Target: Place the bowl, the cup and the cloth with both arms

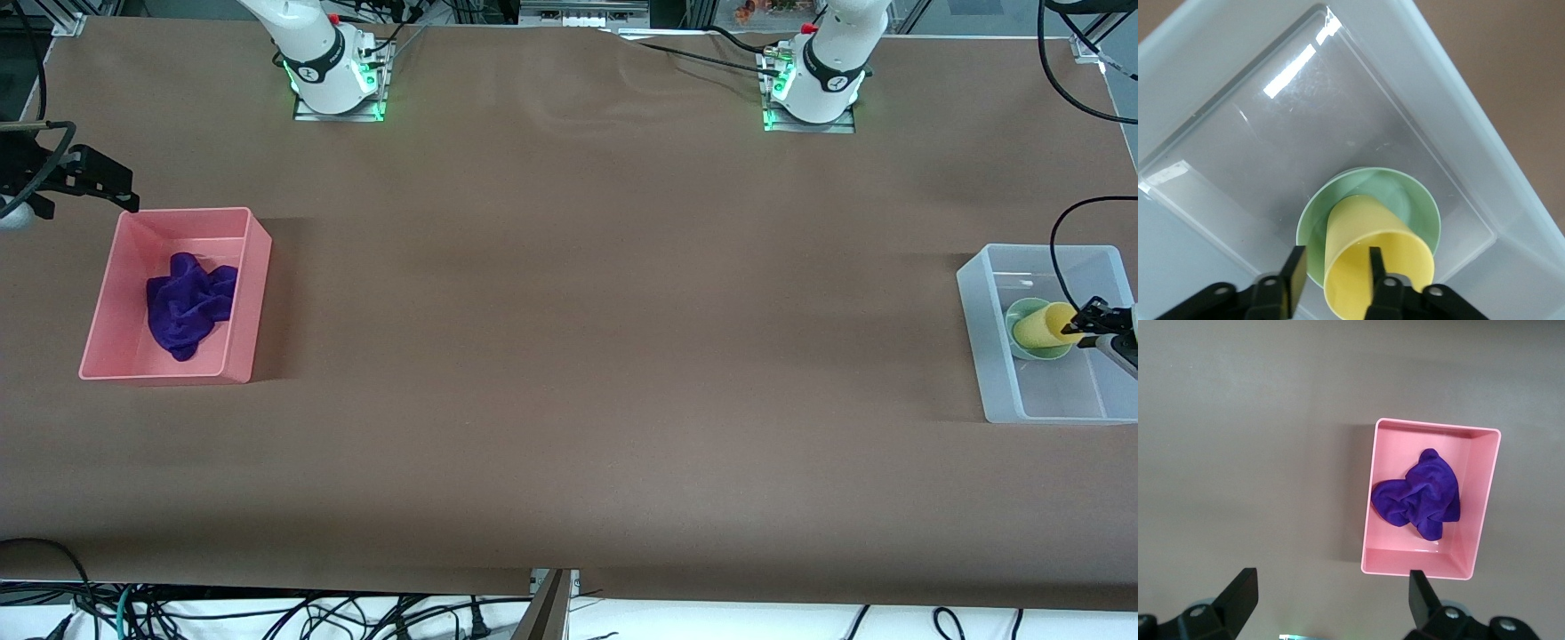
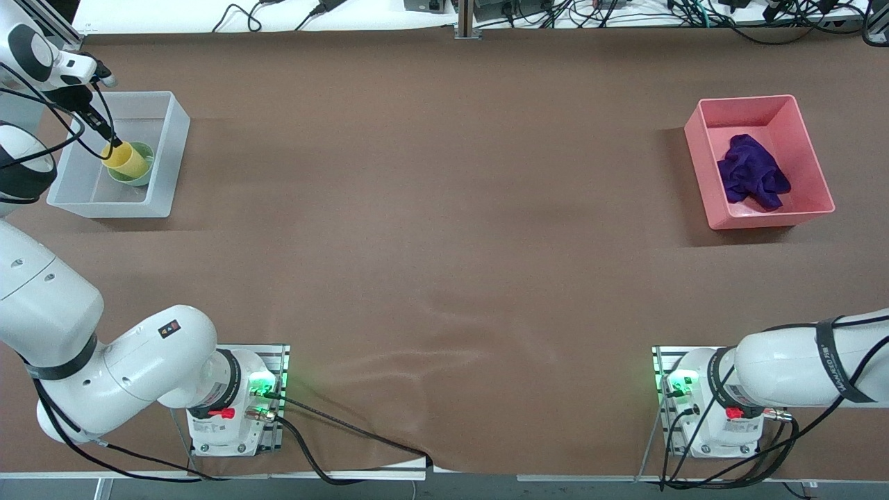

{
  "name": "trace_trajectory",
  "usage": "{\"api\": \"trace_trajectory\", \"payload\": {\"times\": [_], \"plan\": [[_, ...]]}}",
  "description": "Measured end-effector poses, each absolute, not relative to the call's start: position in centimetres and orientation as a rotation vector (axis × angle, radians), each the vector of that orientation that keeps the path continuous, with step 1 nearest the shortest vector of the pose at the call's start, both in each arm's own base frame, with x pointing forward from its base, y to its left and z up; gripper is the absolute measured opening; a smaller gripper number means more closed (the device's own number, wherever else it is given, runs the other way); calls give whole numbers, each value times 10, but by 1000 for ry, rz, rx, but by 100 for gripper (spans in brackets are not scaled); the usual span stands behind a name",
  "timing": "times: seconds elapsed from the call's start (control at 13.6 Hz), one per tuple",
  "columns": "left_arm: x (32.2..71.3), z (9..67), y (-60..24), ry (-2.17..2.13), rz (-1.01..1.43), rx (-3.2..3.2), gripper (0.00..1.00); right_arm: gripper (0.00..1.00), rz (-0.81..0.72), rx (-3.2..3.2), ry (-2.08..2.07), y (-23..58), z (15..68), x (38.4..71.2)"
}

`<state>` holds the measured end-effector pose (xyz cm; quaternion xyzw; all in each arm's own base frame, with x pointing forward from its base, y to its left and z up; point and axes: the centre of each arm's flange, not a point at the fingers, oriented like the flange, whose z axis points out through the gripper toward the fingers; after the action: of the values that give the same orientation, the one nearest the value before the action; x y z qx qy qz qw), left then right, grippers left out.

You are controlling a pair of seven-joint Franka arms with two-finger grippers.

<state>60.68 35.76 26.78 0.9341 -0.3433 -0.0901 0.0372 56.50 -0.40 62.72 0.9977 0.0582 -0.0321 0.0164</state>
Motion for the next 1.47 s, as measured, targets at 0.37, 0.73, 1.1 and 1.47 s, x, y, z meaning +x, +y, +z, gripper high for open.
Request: {"api": "trace_trajectory", "payload": {"times": [0.37,0.73,1.1,1.47], "plan": [[622,316,330,-1111,-256,2870,99,100,-109,3100,205,5,623,567],[644,432,205,-1123,-306,2928,100,100,-109,3100,210,8,623,567],[637,504,42,-969,-378,3048,100,100,-108,3099,209,7,623,567],[609,548,-42,-651,-323,3098,100,100,-109,3099,208,7,623,567]]}}
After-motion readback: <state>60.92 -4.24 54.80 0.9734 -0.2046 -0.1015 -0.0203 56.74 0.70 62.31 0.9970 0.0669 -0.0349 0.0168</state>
